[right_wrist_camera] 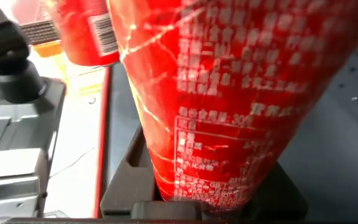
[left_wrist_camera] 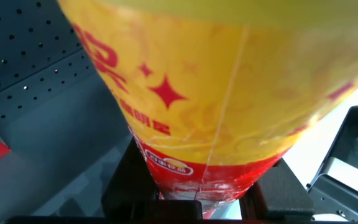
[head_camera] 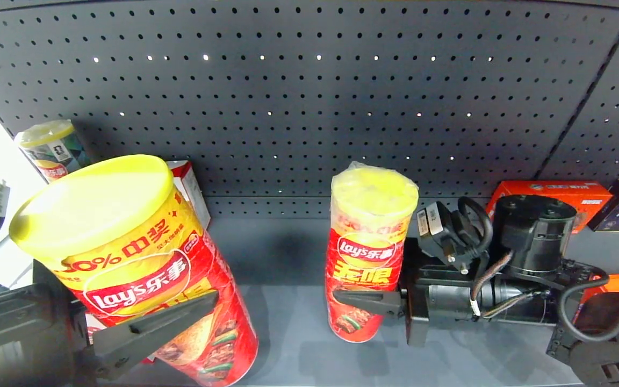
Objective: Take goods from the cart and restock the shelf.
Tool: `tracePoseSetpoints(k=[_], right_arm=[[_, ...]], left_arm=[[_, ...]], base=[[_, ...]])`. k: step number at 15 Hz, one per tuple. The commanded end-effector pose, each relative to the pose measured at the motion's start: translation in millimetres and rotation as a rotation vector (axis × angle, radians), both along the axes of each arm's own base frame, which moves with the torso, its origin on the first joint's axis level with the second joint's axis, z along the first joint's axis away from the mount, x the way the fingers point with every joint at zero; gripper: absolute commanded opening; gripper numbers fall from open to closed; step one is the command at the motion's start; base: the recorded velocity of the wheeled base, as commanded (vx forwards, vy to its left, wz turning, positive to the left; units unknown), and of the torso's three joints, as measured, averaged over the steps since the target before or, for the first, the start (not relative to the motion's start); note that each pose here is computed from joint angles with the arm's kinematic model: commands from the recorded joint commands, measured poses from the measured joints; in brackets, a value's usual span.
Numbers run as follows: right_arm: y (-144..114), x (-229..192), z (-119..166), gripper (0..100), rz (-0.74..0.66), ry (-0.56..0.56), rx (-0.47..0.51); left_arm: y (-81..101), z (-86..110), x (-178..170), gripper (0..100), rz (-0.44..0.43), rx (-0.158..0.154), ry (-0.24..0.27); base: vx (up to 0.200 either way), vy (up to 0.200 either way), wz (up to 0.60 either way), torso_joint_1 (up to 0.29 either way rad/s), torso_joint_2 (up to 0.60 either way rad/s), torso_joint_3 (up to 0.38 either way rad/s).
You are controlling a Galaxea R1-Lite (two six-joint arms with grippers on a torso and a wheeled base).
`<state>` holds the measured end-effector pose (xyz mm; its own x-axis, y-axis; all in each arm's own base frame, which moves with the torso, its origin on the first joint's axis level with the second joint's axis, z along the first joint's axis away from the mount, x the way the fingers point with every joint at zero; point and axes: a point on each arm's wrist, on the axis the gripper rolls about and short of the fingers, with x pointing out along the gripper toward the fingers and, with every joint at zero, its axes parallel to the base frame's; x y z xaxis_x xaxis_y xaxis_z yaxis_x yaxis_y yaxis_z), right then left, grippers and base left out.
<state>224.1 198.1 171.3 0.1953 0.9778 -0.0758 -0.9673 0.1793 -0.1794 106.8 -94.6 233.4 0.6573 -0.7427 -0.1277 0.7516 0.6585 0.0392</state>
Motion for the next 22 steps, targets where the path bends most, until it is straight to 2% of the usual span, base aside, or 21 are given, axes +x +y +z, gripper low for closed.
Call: tracePoseSetpoints(k=[1,6,13,14,19,22], right_arm=[[-1,-9,-10,0,0.017,0.016,-0.016],[-2,-12,-31,0,0.019,0.041,-0.042],[2,-12,-37,0,0.03,0.043,-0.044],[2,-12,-36,100,0.03,0.039,-0.043],[-7,-20,-30,100,0.004,0.024,-0.035],[-34,-32,-8,100,-0.058,-0.034,0.014]], left_arm=[[0.0,0.0,0,0,0.0,0.0,-0.001],[0.2,0.2,1,0,0.004,0.0,-0.001],[0.1,-1.3,1,0,0.004,0.004,0.004],[0.1,-1.8,1,0,0.004,0.005,0.005],[-0.1,-1.5,1,0,0.003,0.005,0.005],[-0.3,-2.2,1,0,0.003,0.007,0.008]], base=[[0.0,0.0,0.0,0.0,0.0,0.0],[0.0,0.0,0.0,0.0,0.0,0.0],[0.0,0.0,0.0,0.0,0.0,0.0],[0.0,0.0,0.0,0.0,0.0,0.0],[0.0,0.0,0.0,0.0,0.0,0.0],[0.0,0.0,0.0,0.0,0.0,0.0]])
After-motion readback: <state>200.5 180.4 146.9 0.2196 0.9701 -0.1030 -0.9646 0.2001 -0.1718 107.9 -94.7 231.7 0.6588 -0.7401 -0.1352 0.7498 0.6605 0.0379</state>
